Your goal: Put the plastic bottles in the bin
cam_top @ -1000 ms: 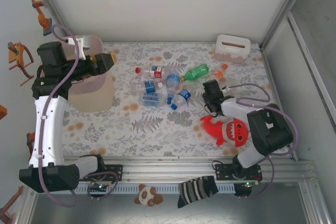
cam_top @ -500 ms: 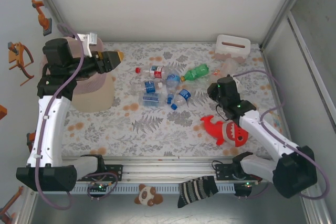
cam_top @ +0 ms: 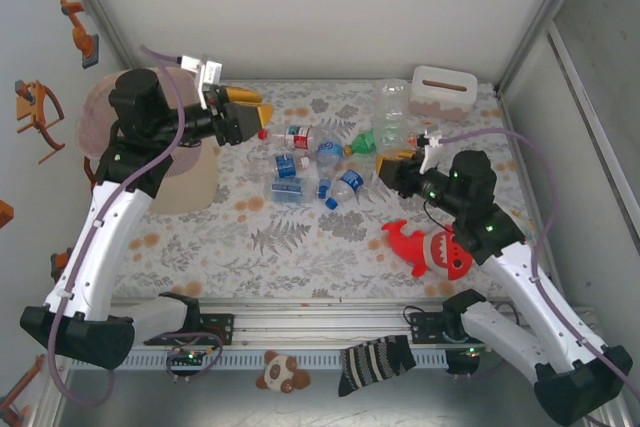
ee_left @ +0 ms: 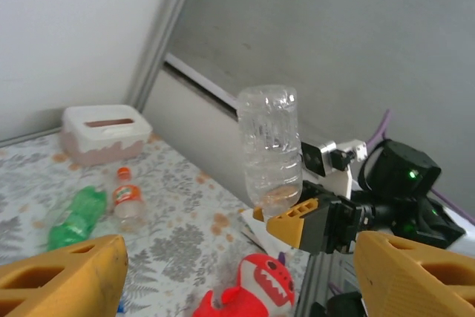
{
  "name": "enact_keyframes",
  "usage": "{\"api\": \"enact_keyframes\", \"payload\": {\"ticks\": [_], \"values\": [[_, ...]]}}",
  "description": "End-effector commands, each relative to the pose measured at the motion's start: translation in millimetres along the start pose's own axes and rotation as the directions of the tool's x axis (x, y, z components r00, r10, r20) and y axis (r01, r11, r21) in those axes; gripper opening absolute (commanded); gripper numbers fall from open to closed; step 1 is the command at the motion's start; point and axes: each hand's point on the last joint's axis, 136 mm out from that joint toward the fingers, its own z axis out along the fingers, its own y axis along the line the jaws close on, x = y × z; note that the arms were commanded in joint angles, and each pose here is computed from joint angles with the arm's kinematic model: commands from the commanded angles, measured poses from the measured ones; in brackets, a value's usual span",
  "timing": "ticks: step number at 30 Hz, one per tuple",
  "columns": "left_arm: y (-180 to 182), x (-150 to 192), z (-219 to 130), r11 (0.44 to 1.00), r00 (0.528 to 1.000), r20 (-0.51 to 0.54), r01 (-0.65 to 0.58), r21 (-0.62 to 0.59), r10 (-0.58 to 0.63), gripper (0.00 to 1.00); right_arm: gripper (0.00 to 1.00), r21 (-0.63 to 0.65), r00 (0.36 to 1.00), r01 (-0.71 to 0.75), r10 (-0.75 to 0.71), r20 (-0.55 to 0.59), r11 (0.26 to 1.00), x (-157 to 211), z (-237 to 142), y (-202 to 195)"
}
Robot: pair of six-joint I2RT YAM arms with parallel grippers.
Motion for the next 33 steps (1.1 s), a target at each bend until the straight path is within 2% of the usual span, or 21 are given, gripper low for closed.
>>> {"api": "enact_keyframes", "payload": {"ticks": [1, 5, 12, 21, 27, 33], "values": [[-31.8, -6.1, 8.1, 0.989, 0.996, 0.027, -0.086, 0.121, 0.083, 0.82, 0.20, -0.220, 0.990, 0.128, -0.112, 0.085, 0.967, -38.3, -13.0, 57.6], [-64.0, -5.1, 22.1, 0.964, 0.990, 0.046, -0.142, 0.225, 0.135, 0.83, 0.15, -0.347, 0.977, 0.203, -0.166, 0.133, 0.916, -50.7, -19.4, 95.2], [-92.3, -7.1, 49.8, 0.947, 0.983, 0.081, -0.180, 0.265, 0.164, 0.88, 0.14, -0.403, 0.956, 0.283, -0.221, 0.193, 0.870, -64.2, -19.7, 129.6], [-120.9, -12.4, 66.4, 0.938, 0.972, 0.115, -0.227, 0.263, 0.203, 0.88, 0.10, -0.374, 0.949, 0.303, -0.244, 0.197, 0.877, -66.8, -5.1, 136.4], [-132.2, -2.8, 78.6, 0.925, 0.971, 0.076, -0.238, 0.295, 0.225, 0.88, 0.10, -0.407, 0.950, 0.305, -0.242, 0.199, 0.861, -66.7, -0.3, 146.7], [-136.9, 0.1, 85.5, 0.920, 0.971, 0.071, -0.237, 0.312, 0.227, 0.83, 0.09, -0.411, 0.950, 0.305, -0.245, 0.192, 0.859, -65.1, 3.9, 150.0]]}}
